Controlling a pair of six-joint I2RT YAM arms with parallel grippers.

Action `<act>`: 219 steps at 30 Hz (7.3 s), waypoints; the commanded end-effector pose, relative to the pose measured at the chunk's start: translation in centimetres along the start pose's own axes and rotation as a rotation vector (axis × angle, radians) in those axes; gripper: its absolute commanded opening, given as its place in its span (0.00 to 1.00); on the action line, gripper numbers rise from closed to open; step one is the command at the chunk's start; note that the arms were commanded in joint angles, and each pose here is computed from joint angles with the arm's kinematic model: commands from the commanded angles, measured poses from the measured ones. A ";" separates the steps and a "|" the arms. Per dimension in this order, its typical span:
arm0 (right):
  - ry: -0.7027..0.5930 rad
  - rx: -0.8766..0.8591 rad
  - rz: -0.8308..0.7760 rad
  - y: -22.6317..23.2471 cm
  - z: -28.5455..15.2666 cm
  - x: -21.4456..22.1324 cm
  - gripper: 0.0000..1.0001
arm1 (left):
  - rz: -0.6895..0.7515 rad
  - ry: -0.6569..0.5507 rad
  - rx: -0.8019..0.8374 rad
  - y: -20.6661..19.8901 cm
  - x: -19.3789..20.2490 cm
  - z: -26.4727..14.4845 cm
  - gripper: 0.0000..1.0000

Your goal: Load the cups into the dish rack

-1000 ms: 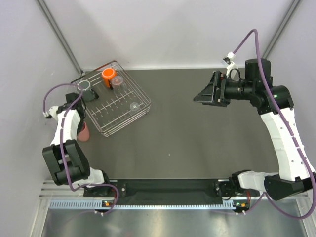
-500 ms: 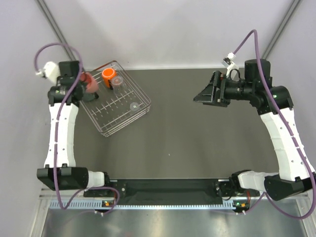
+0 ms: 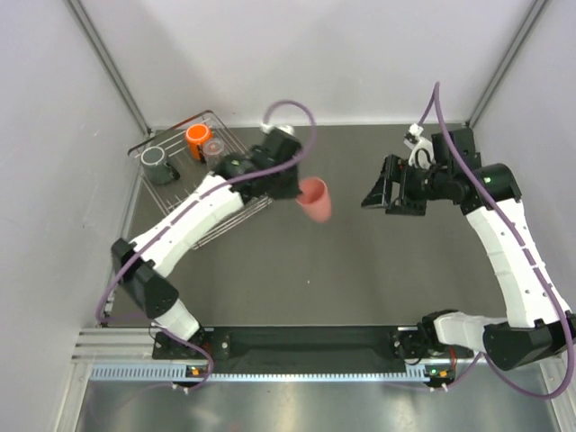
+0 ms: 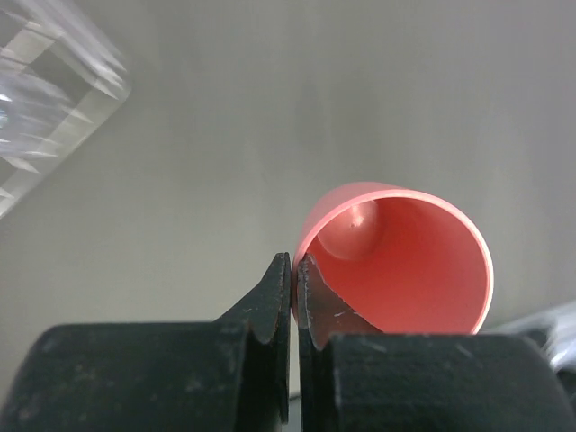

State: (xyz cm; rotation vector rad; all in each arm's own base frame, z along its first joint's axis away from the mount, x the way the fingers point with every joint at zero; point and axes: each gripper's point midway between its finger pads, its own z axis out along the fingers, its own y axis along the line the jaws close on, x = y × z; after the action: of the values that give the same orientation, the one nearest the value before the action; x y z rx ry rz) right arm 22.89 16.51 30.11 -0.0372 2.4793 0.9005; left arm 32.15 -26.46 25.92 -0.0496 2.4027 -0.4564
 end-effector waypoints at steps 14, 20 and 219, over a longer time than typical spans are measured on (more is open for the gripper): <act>0.061 0.171 0.039 -5.3 1.2 5.7 0.78 | 0.262 0.258 0.031 0.4 13.2 6.0 0.00; 0.067 0.138 0.045 -4.6 1.5 6.3 0.78 | 0.314 0.197 -0.050 3.1 14.2 7.4 0.00; -0.403 -0.113 -0.170 4.2 -3.7 -0.9 0.77 | 0.083 -0.780 -0.319 15.8 -16.1 -9.4 0.00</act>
State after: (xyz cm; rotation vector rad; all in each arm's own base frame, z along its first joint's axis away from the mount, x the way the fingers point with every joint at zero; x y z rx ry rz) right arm 22.43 18.51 35.17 -0.0870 2.0188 0.9261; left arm 38.90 -11.88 38.40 -0.2120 1.7353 -0.3493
